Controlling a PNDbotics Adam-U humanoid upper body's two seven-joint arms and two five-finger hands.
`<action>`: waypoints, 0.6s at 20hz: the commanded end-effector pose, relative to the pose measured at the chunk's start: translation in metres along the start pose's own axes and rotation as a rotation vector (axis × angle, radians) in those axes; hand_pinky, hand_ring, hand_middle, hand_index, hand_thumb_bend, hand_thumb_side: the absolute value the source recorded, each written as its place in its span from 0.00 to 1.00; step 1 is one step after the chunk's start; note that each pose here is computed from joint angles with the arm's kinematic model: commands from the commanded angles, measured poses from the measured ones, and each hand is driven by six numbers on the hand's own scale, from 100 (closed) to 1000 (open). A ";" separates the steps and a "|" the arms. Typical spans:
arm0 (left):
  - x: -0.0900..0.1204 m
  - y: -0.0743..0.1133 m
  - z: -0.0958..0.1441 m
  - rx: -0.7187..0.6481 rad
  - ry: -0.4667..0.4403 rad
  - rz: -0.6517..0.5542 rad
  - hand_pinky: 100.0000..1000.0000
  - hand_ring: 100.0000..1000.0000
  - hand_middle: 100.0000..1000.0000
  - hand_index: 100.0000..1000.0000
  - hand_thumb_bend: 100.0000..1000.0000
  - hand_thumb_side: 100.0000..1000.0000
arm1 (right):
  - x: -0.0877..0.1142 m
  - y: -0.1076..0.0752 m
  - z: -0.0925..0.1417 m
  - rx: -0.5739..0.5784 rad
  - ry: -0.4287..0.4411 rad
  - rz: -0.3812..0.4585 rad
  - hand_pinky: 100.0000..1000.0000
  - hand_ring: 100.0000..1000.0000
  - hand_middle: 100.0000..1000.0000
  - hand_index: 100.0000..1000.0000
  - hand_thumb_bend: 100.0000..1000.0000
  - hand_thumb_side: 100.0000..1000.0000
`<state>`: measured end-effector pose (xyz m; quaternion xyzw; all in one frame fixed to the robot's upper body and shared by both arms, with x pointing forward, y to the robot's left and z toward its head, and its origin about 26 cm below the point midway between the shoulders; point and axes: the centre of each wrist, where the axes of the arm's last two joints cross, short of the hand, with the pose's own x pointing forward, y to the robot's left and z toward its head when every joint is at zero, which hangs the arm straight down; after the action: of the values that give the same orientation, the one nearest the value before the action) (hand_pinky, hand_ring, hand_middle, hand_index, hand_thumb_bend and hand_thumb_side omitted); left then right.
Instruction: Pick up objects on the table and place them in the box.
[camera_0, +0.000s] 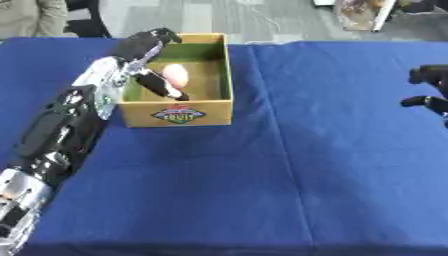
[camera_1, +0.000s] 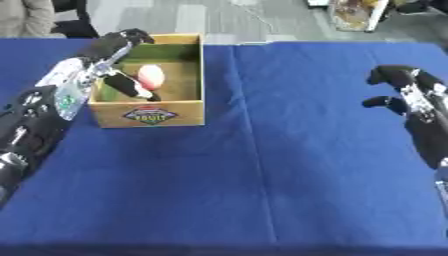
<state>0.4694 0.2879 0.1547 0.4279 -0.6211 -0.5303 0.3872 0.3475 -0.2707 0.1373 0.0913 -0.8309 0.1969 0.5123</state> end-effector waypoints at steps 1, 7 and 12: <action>-0.004 0.027 0.002 0.149 -0.011 -0.021 0.81 0.90 0.84 0.89 0.94 0.44 | 0.006 -0.005 -0.003 0.000 -0.017 0.020 0.61 0.93 0.62 0.75 0.00 0.57; 0.003 0.059 0.026 0.360 -0.016 0.243 0.72 0.85 0.71 0.81 0.57 0.27 | 0.005 -0.006 -0.002 -0.009 -0.013 0.021 0.61 0.93 0.62 0.75 0.00 0.58; 0.007 0.077 0.062 0.438 0.012 0.455 0.70 0.85 0.69 0.79 0.49 0.28 | 0.005 -0.007 -0.001 -0.019 -0.014 0.023 0.61 0.93 0.62 0.75 0.00 0.58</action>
<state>0.4073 0.3011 0.1948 0.3518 -0.7808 -0.3042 0.4173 0.3482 -0.2718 0.1359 0.0888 -0.8313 0.1924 0.5138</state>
